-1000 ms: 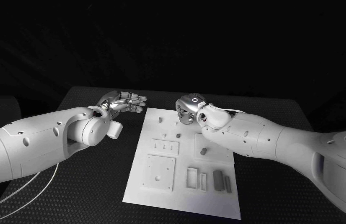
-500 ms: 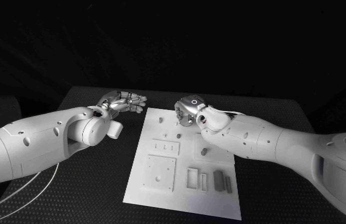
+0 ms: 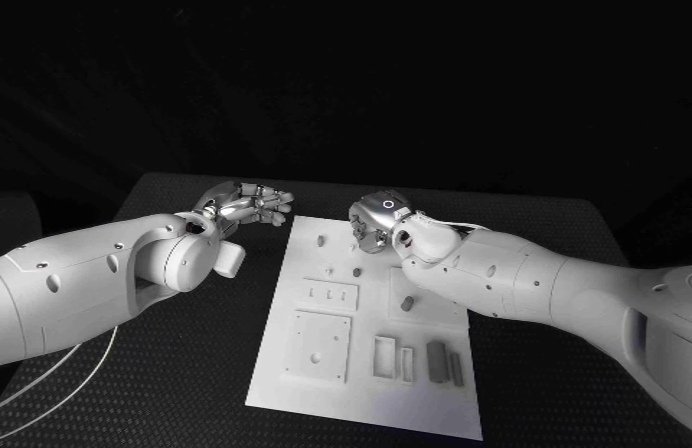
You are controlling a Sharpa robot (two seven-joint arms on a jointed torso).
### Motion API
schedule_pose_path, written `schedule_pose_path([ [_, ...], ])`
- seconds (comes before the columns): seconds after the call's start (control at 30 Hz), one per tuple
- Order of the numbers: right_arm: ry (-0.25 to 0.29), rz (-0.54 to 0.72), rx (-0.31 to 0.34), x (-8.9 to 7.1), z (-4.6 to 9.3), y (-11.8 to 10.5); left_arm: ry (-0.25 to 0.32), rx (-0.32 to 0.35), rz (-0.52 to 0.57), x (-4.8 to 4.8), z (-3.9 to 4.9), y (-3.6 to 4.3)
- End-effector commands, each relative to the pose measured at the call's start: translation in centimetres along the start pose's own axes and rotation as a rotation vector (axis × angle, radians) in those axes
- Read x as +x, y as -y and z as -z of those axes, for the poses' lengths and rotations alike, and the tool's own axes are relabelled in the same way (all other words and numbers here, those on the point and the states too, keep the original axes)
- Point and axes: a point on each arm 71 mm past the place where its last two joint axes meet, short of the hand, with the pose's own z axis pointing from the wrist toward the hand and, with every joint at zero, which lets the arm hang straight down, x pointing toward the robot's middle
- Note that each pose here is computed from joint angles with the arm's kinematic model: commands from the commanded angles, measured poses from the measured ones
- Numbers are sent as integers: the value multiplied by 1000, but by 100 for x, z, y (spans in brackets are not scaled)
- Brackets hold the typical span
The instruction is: Assemble the parts on the task board
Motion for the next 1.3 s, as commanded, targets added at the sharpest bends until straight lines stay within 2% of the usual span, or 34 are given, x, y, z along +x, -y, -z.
schedule_pose_path([
  [0.03,-69,4,-9,103,25,-27,-8,9,-1,18,-6,19],
  [0.23,-69,-26,14,108,11,7,-7,9,-2,18,-7,18],
  [0.77,7,-76,16,44,78,58,5,9,-3,-25,7,12],
  [0.9,30,-102,2,-85,117,107,11,9,-3,-55,21,8],
  [0.97,45,-127,-4,-169,154,137,35,26,-7,-72,27,20],
  [1.3,36,-181,1,-485,374,378,51,38,-8,-137,18,18],
])
